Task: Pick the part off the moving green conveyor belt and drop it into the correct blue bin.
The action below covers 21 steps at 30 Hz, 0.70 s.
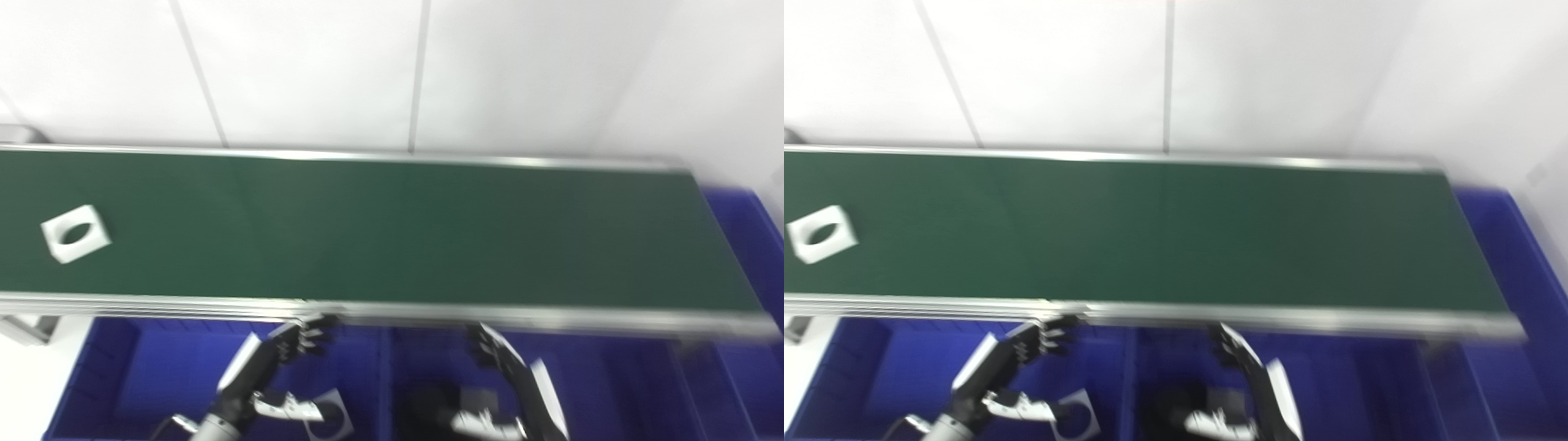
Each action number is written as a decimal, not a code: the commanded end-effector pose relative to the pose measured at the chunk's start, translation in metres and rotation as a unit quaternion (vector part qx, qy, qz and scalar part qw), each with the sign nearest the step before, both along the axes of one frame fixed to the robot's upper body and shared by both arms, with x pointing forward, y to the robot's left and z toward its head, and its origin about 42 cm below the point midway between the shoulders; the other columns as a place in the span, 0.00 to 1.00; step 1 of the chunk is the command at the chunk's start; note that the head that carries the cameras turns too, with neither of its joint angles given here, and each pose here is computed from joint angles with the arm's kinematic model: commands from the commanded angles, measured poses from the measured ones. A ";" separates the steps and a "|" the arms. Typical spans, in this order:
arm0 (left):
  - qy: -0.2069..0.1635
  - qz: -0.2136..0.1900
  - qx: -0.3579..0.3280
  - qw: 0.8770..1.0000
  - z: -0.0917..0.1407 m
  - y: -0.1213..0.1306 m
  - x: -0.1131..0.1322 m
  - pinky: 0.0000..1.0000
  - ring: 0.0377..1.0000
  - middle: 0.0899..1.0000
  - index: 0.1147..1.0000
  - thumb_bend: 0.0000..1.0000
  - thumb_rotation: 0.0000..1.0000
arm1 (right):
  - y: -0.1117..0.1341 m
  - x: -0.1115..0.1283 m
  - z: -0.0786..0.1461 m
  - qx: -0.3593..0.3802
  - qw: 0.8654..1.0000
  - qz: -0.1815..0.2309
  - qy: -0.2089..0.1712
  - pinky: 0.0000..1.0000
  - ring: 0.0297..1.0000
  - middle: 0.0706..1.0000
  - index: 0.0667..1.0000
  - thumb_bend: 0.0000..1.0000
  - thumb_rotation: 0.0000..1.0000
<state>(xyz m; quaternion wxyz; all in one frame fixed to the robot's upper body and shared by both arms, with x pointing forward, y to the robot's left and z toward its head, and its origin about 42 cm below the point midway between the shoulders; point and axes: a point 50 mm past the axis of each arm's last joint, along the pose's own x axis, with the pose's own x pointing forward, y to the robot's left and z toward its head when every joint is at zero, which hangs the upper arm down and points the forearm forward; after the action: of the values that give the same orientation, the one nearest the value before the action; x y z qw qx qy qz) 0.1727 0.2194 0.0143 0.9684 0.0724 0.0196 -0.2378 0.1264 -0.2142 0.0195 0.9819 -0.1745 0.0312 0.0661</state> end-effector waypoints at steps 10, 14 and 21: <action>-0.031 0.008 -0.002 0.999 0.005 -0.003 0.004 0.65 0.74 0.77 0.73 0.94 0.10 | -0.011 -0.004 -0.003 0.012 1.000 -0.002 -0.027 0.69 0.75 0.80 0.82 0.90 0.31; -0.031 0.012 -0.009 0.999 0.006 -0.006 0.004 0.64 0.72 0.76 0.72 0.95 0.10 | -0.013 -0.005 -0.005 0.015 1.000 -0.002 -0.023 0.71 0.76 0.80 0.83 0.90 0.27; -0.034 0.017 -0.035 0.999 0.011 -0.006 0.002 0.63 0.71 0.75 0.71 0.96 0.10 | -0.015 -0.005 -0.004 0.013 1.000 0.001 -0.024 0.76 0.76 0.81 0.83 0.88 0.26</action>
<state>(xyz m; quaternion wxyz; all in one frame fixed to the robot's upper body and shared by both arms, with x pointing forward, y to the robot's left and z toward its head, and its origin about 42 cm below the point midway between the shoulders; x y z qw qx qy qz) 0.1704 0.2143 0.0134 0.9737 0.0564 0.0191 -0.2198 0.1178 -0.2286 0.0064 0.9825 -0.1679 0.0474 0.0650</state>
